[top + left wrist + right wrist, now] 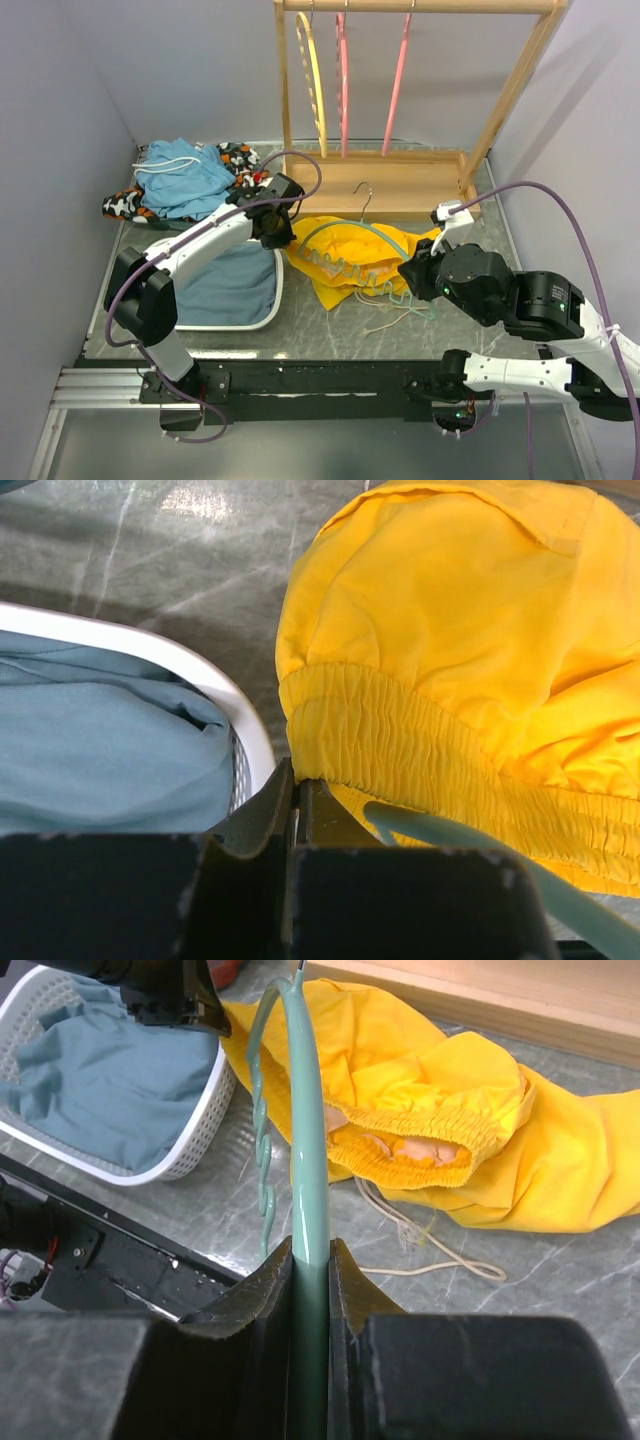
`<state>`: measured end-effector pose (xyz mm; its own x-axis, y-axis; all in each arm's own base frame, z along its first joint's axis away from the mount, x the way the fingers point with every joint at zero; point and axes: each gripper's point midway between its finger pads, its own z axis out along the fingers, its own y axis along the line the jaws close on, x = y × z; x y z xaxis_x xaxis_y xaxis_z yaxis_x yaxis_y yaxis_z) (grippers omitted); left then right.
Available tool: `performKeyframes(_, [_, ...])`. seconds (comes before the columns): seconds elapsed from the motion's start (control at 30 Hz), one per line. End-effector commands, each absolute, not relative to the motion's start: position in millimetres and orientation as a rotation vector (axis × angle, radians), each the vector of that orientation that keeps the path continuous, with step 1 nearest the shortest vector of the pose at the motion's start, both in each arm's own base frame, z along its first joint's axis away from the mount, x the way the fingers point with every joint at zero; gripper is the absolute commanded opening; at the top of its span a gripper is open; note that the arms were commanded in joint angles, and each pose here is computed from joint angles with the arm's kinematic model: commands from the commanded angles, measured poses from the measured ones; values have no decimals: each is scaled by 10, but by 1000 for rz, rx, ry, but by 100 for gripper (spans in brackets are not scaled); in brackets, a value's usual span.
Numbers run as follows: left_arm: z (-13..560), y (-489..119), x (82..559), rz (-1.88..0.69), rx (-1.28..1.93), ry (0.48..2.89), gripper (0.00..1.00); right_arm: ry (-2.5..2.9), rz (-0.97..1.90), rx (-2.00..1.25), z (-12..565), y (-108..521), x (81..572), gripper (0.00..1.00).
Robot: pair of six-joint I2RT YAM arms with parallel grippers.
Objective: Place the shorts on the hanger
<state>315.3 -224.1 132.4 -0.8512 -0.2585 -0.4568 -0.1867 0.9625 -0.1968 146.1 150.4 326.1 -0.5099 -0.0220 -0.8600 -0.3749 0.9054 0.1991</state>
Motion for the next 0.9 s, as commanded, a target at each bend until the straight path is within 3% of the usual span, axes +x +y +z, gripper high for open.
performKeyframes(0.0, [1560,-2275,3169,-235,-274,2575,1,1994,475,-240,3413,1558,1553,0])
performKeyframes(0.37, [1933,-2564,2943,-521,-188,2607,1,1825,332,-266,3363,1680,1656,0])
performKeyframes(0.87, [2194,-2374,2875,-491,-212,2576,1,1587,66,-231,3405,1567,1522,0])
